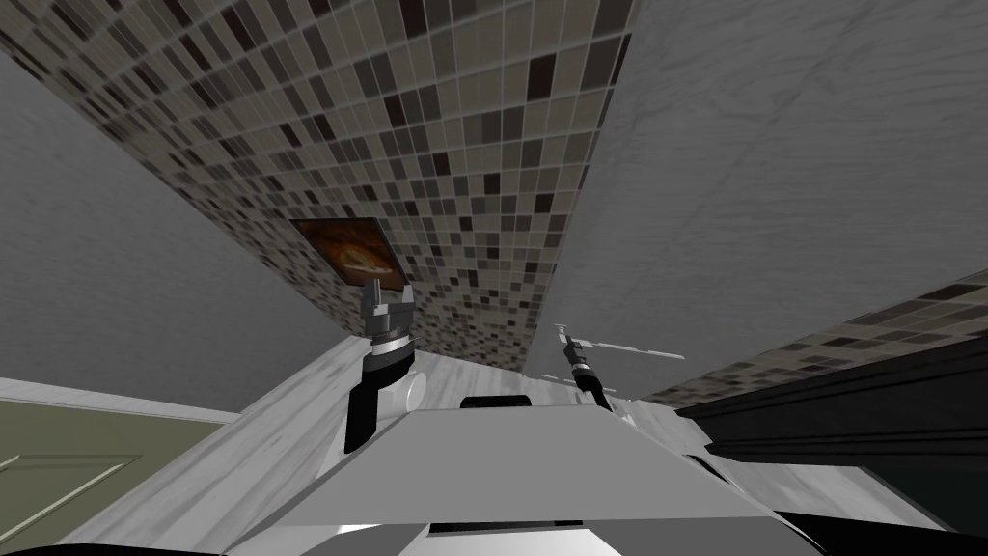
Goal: Pull the door open
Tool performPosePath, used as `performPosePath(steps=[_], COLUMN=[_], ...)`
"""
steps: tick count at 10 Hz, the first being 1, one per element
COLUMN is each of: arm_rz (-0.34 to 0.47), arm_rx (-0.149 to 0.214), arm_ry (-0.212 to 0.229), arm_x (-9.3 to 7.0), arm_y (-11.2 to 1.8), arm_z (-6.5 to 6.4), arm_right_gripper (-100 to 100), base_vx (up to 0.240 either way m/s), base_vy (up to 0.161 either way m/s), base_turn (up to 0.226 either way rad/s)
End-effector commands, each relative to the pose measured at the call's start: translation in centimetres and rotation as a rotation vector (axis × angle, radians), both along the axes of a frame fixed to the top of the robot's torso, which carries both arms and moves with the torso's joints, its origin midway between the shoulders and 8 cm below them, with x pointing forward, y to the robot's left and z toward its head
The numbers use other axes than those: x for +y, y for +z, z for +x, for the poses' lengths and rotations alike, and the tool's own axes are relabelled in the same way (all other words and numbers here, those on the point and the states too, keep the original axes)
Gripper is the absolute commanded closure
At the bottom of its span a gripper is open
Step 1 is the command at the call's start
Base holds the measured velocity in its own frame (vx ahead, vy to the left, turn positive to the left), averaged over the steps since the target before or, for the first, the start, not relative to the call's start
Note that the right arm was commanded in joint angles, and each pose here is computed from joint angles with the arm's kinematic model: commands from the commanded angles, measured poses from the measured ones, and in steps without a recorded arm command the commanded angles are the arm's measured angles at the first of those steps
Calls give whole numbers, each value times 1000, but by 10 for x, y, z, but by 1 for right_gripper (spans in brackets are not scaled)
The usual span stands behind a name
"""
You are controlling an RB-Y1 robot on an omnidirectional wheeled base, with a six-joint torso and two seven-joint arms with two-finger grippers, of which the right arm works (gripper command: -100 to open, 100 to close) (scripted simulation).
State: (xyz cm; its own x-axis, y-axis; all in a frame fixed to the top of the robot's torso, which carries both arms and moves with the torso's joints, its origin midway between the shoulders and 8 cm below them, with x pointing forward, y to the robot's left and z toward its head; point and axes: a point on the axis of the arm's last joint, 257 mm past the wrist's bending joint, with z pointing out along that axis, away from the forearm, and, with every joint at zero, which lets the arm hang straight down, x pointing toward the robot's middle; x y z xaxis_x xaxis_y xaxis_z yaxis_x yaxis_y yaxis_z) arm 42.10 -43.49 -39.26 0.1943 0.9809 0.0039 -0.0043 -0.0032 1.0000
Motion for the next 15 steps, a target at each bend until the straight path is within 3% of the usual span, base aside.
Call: performPosePath(steps=[1, 3, 4, 13, 14, 15], arm_rz=[0, 0, -2, -4, -3, -2], arm_rx=[0, 0, 1, 4, 3, 5], arm_ry=[1, 1, 22, 140, 135, 154], arm_x=[0, 0, 2, 11, 13, 11], arm_y=[0, 0, 0, 0, 0, -2], arm_z=[0, 0, -4, -23, -20, -32], arm_right_gripper=[100, 100, 100, 100, 100, 100], base_vx=[-6, 0, -103, -192, -102, -148], base_vy=[0, 0, -13, -52, -9, -48], base_turn=[2, 0, 99, 87, 24, 199])
